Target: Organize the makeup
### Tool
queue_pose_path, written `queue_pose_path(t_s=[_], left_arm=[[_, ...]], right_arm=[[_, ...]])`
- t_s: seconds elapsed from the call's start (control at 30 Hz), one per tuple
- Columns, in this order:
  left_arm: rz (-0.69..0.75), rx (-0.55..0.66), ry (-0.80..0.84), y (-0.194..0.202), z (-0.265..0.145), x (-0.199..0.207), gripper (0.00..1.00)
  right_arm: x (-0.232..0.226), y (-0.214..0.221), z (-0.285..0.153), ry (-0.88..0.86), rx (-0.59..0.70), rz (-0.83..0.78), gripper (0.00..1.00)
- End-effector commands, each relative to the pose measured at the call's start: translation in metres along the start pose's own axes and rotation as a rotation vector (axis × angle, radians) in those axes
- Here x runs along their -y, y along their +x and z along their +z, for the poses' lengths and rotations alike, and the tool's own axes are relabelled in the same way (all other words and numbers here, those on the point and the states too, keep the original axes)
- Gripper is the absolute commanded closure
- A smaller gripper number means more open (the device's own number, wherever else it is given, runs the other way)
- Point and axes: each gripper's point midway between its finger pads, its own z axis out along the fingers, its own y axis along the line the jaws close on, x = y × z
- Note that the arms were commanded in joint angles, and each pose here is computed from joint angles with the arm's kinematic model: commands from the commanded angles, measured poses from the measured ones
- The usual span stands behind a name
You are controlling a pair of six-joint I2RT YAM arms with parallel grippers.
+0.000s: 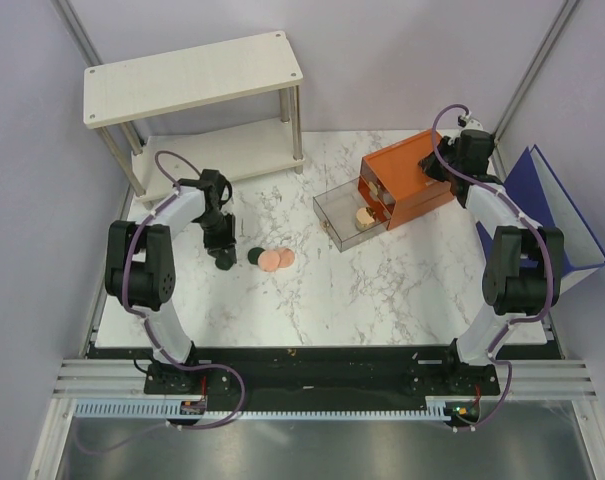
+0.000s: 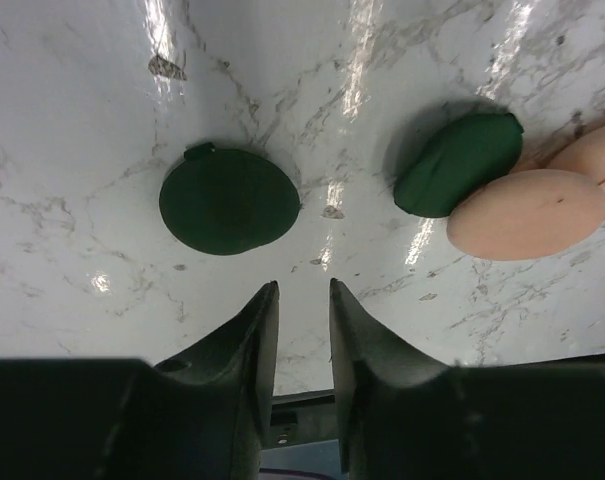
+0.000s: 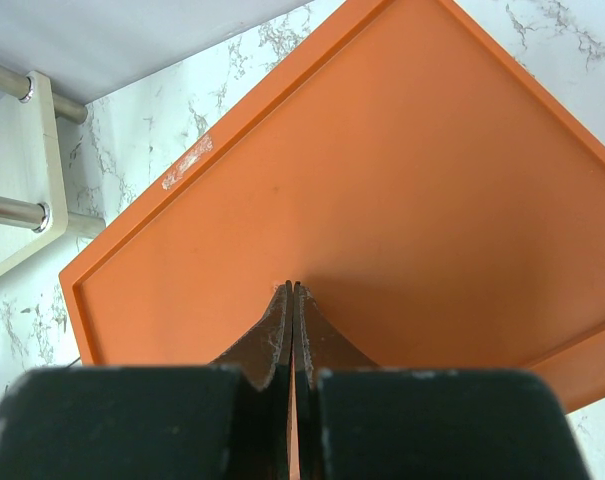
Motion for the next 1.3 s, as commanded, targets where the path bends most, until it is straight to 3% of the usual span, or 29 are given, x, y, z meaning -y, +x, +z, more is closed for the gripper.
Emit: queue_pose_path(t_s=[0.0,0.4,0.53,0.7,0.77,0.8,0.93,1.1,1.27], left_arm=[[-0.045,0.046,0.012,-0.001,-0.001,-0.002,0.70],[-0.079,0.066,-0.093,-0.014,0.017,-0.023,0.67],[-0.077,0.052,-0.104,-0.012,0.026,-0.026,0.45],[-0.045,0.002,-0.122,-0.005,0.044,-0.033,0.42],[-0.037,-0.017,-0.111,-0.001,0.049,-0.032,0.51],[-0.036,-0.024,-0.106,0.000,0.052,-0.031,0.64],[-0.030,-0.014,-0.080,-0.002,0.049,-0.026,0.82],[0.019,0.030,-0.026,-0.016,0.030,-0.008,0.89],[0.121,0.140,0.041,-0.052,-0.005,0.039,0.90]], right_arm=[[0.074,0.178,-0.029,0.267,-0.579,0.067,1.00],[0.075,0.178,-0.030,0.268,-0.578,0.067,1.00],[0.074,0.177,-0.030,0.269,-0.575,0.062,1.00],[0.075,0.178,-0.030,0.272,-0.575,0.067,1.00],[0.075,0.177,-0.030,0.272,-0.575,0.071,1.00],[0.075,0.178,-0.030,0.274,-0.574,0.069,1.00],[0.075,0.177,-0.028,0.276,-0.572,0.079,1.00],[0.074,0.178,-0.027,0.278,-0.571,0.084,1.00],[0.073,0.179,-0.023,0.277,-0.572,0.090,1.00]])
